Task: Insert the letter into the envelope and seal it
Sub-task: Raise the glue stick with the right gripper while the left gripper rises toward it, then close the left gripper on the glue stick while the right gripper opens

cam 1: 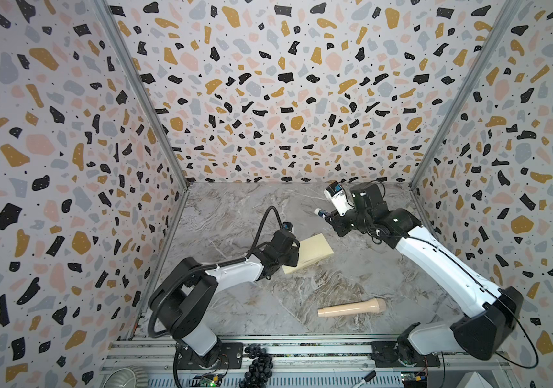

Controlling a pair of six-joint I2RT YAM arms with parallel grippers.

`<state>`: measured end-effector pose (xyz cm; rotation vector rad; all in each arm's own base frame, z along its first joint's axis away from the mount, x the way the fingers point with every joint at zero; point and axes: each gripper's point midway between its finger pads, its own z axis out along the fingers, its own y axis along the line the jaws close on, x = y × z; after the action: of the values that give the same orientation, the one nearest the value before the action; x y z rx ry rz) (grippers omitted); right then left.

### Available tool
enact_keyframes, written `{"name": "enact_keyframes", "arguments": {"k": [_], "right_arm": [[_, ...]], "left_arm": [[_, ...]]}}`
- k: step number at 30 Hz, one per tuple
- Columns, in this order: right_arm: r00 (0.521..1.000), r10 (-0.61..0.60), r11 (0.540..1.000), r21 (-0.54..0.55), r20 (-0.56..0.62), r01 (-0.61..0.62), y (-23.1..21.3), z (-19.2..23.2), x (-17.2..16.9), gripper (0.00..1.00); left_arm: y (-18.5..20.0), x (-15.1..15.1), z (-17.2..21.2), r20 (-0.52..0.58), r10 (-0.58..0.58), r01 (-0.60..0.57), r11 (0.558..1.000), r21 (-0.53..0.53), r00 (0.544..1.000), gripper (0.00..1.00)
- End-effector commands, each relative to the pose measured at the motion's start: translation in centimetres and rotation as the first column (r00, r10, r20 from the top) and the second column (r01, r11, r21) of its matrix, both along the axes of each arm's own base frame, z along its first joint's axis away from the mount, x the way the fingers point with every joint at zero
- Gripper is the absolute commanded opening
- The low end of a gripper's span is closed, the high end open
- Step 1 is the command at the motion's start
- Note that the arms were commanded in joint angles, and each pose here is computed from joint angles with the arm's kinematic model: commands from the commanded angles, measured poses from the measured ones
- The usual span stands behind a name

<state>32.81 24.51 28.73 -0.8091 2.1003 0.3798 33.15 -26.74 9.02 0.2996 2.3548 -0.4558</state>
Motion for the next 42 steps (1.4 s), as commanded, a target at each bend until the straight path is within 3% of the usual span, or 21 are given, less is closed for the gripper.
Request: {"name": "enact_keyframes", "arguments": {"k": [1, 6, 10, 14, 21, 24, 32, 42], "right_arm": [[0.973, -0.010, 0.983, 0.180, 0.229, -0.033, 0.2, 6.2, 0.1, 0.00], [0.930, -0.054, 0.953, 0.297, 0.365, -0.061, -0.8, 9.0, -1.2, 0.00], [0.889, -0.043, 0.926, 0.351, 0.455, -0.135, -1.1, 10.8, -2.8, 0.00], [0.848, -0.062, 0.902, 0.394, 0.526, -0.178, -1.8, 11.8, -4.1, 0.00], [0.810, -0.091, 0.814, 0.511, 0.579, -0.274, -1.9, 13.4, -6.0, 0.00], [0.813, -0.112, 0.759, 0.577, 0.571, -0.301, -1.8, 14.2, -6.3, 0.00], [0.808, -0.124, 0.657, 0.658, 0.576, -0.368, -1.6, 15.2, -7.1, 0.00], [0.837, -0.089, 0.598, 0.701, 0.540, -0.388, -0.7, 14.4, -7.0, 0.00]], "left_arm": [[-0.8, 1.7, 7.9, 0.167, 0.015, 0.003, 0.994, -0.105, 0.986, 0.23], [-1.5, 0.8, 15.3, 0.301, 0.015, 0.077, 0.953, -0.292, 0.953, 0.33], [-1.3, -1.3, 20.9, 0.429, 0.024, 0.187, 0.876, -0.444, 0.903, 0.47], [-0.6, -3.3, 25.4, 0.528, 0.051, 0.281, 0.801, -0.529, 0.848, 0.56], [-0.4, -6.3, 32.0, 0.614, 0.092, 0.451, 0.595, -0.665, 0.784, 0.76], [-0.9, -7.1, 33.6, 0.634, 0.097, 0.501, 0.528, -0.686, 0.767, 0.82], [-2.2, -8.5, 35.0, 0.669, 0.101, 0.579, 0.416, -0.701, 0.737, 0.85], [-3.4, -7.7, 35.9, 0.627, 0.105, 0.574, 0.308, -0.759, 0.772, 0.83]]}}
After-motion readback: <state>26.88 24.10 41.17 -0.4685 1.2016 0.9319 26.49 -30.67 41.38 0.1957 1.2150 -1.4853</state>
